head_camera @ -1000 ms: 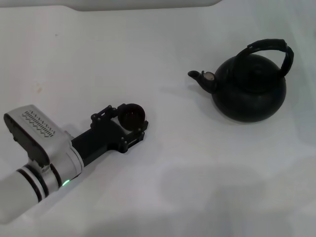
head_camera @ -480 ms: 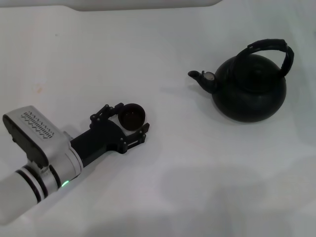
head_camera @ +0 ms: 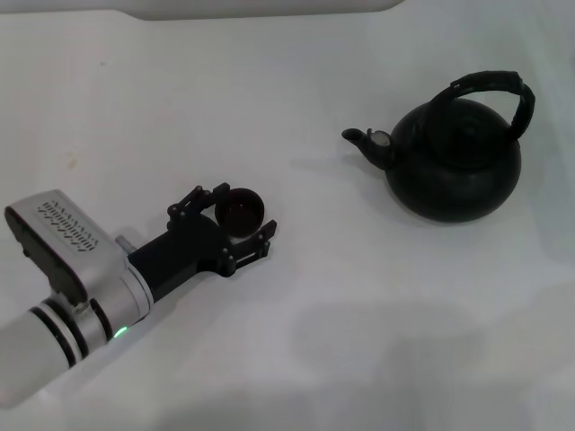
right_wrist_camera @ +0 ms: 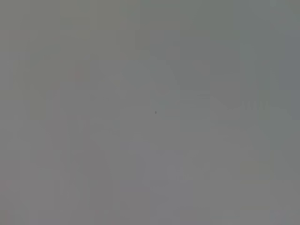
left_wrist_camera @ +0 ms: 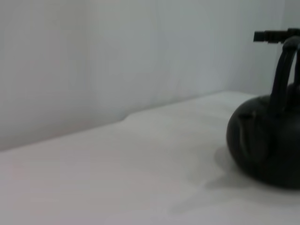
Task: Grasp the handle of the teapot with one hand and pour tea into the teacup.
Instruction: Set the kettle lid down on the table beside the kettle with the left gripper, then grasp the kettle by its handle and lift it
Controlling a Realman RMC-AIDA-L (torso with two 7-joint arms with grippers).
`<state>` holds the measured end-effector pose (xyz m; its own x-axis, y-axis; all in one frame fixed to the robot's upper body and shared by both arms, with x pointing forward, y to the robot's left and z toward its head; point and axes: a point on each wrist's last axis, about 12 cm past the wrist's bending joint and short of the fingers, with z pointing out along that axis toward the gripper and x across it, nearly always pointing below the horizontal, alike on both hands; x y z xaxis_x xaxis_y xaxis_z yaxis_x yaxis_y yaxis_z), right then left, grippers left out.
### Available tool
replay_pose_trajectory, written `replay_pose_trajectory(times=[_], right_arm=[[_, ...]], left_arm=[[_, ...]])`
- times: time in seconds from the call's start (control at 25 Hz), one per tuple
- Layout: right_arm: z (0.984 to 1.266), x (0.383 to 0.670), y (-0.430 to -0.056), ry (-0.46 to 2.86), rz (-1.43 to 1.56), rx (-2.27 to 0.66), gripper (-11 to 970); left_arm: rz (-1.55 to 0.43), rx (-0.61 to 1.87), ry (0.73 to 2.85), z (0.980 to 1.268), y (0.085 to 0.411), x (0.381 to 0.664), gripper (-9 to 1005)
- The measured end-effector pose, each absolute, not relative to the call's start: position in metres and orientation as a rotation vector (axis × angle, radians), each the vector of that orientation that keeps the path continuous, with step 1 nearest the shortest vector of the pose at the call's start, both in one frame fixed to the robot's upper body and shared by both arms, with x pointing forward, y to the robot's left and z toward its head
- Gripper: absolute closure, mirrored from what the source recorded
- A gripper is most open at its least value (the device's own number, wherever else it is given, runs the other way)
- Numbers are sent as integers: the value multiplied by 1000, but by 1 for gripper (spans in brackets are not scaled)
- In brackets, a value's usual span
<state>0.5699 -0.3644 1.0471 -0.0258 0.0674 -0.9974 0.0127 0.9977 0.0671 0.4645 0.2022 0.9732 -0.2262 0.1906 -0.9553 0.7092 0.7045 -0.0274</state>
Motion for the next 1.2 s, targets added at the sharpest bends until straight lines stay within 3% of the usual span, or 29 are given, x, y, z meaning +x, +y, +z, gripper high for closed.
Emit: replay_pose_trajectory(times=[0.88,1.2], right_arm=[[1047,568,-366,1597,39,63,128],[1044,560,-367,1583,54,53,127]], left_arm=[[-619,620,1587,996,210,468,120],[-540,369,1430,1017,241,467,118]])
